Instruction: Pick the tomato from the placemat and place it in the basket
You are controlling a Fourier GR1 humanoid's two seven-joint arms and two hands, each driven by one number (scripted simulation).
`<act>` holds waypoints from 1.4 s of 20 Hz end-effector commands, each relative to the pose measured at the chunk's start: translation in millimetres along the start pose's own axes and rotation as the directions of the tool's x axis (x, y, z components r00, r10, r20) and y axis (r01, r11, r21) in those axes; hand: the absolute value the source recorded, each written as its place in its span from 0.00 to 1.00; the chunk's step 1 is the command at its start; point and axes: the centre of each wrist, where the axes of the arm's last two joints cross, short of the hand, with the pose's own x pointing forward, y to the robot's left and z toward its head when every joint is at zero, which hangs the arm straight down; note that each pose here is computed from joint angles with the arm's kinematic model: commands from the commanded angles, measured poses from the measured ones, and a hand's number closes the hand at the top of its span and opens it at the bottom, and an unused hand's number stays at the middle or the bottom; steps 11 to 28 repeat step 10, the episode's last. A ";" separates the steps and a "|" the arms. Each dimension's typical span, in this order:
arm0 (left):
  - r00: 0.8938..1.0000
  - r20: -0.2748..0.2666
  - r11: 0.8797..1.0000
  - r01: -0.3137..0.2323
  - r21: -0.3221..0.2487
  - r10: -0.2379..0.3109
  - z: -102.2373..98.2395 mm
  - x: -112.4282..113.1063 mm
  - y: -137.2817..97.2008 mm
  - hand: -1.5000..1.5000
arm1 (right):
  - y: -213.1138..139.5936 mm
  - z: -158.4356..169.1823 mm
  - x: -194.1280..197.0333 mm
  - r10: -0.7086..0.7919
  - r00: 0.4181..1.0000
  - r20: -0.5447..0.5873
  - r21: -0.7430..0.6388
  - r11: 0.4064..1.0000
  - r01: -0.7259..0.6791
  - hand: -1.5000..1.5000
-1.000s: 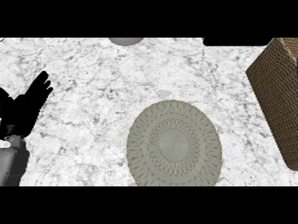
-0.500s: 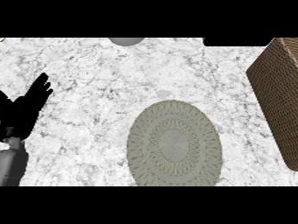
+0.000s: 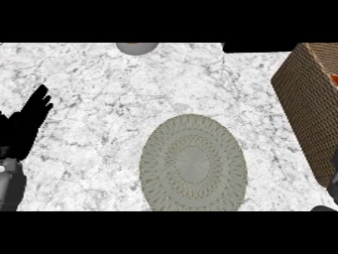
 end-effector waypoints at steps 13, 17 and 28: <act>1.000 -0.009 1.000 -0.001 0.003 0.001 2.3 -4.4 -3.0 0.50 | -123.7 -7.6 -59.8 -0.024 0.986 -0.167 0.137 0.989 0.047 0.00; 1.000 -0.009 1.000 -0.001 0.003 0.001 2.3 -4.4 -3.0 0.50 | -123.7 -7.6 -59.8 -0.024 0.986 -0.167 0.137 0.989 0.047 0.00; 1.000 -0.009 1.000 -0.001 0.003 0.001 2.3 -4.4 -3.0 0.50 | -123.7 -7.6 -59.8 -0.024 0.986 -0.167 0.137 0.989 0.047 0.00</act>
